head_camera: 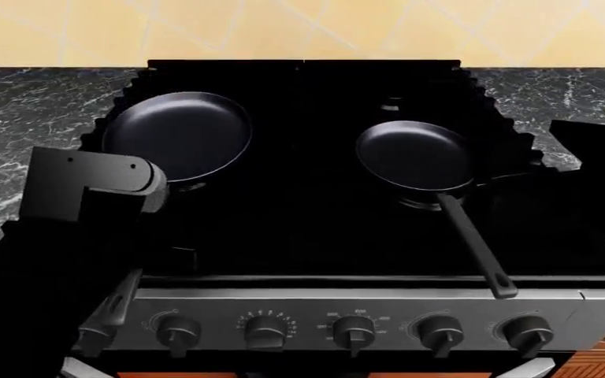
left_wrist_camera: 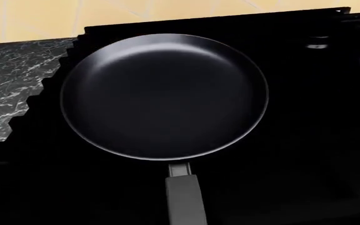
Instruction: Place both pans onto different burners. Then place the chili pepper and the skewer on different pans.
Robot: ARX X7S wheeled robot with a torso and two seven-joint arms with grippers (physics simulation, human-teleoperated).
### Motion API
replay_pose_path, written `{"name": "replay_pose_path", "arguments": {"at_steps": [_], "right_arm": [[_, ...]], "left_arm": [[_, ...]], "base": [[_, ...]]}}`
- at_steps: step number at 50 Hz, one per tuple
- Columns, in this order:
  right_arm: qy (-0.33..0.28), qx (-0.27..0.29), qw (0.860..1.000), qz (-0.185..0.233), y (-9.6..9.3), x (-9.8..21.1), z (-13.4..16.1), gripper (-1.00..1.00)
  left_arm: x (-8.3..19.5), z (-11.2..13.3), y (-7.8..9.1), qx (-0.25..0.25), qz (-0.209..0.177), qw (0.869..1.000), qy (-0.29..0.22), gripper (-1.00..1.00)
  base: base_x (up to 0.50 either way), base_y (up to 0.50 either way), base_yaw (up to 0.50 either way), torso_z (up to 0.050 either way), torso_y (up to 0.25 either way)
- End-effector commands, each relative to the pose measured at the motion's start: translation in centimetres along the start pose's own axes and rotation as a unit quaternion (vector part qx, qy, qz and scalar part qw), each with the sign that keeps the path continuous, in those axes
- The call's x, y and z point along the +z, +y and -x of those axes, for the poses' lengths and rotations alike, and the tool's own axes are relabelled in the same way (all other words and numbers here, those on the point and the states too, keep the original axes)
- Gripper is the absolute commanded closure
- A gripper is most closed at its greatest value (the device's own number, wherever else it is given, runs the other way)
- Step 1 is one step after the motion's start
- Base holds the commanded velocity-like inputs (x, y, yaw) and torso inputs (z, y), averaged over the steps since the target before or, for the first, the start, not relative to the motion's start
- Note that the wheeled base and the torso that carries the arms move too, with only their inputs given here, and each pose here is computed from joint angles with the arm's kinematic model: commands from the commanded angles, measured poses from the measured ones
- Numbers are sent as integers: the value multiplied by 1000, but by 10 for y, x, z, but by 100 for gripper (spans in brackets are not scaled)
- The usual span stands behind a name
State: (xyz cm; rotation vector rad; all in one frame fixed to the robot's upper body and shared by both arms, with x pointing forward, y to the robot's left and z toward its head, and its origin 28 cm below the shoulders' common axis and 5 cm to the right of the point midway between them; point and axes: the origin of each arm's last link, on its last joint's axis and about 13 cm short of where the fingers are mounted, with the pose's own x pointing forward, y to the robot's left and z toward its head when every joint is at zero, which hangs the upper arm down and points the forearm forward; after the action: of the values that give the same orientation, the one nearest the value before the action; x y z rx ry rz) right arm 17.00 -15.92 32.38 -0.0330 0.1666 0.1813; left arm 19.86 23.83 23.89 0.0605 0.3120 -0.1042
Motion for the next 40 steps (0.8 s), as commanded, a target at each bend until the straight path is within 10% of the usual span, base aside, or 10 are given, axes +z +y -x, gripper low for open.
{"name": "replay_pose_path", "arguments": {"at_steps": [1,34,35,40], "right_arm": [[5,6,1000,-1,0,-1,-2,-100],[5,5,1000,-5,-1,-2,-1,-100],[5,5,1000,-5,-1,-2,0,-100],[5,6,1000,-6,-1,-2,0,-100]], "left_arm": [[2,-3,5,50,15,999,9,100],[-5,-30,6,47,19,998,39,100],[-5,-28,5,45,18,998,40,-100],[-2,-20,0,38,12,999,37,-100]], "base": [[0,0,0,0,0],[0,0,0,1,1],[0,0,0,0,0],[0,0,0,0,0]]}}
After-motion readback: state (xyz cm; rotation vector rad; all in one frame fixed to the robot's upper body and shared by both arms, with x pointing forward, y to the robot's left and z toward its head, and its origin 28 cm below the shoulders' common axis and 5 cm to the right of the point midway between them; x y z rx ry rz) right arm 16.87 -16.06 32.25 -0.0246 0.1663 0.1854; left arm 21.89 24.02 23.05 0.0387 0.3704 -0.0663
